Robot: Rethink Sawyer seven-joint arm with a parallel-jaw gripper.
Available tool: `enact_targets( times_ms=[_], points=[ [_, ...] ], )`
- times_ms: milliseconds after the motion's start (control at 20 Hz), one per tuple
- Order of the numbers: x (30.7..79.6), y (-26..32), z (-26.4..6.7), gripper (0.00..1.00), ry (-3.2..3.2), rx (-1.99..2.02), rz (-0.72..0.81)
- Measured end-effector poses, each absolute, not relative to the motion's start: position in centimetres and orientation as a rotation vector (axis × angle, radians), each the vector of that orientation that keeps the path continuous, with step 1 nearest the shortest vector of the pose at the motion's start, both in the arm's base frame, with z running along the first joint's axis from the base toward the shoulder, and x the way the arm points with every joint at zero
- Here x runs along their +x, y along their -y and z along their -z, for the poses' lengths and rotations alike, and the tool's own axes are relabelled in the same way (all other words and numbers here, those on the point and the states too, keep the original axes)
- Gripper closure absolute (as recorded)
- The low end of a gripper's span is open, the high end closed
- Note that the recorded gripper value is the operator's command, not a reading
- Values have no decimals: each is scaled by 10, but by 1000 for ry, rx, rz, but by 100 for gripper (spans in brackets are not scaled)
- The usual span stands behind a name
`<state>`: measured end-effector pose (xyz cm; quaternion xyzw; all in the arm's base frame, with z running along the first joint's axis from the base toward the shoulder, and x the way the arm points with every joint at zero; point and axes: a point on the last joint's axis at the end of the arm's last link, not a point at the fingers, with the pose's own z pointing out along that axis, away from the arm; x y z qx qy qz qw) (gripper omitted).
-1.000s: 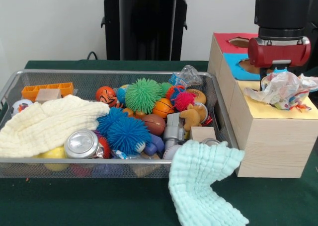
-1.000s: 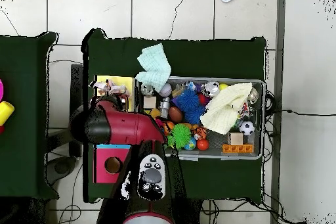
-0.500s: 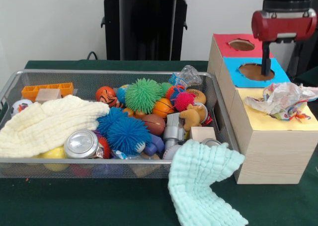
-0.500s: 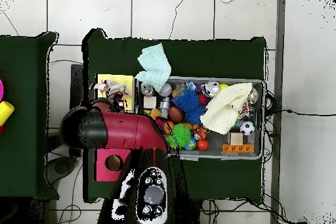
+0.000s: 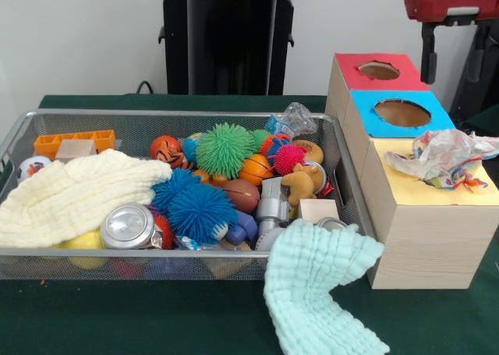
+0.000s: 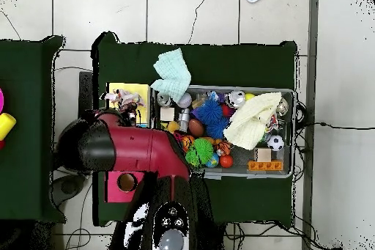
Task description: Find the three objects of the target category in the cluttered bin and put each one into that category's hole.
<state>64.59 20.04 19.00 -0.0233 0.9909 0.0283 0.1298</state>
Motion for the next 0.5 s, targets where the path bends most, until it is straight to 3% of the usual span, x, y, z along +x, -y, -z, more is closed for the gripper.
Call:
enact_targets(
  times_ms=[500],
  points=[
    [648,-151,-174,0,-2893,-54,-14]
  ],
)
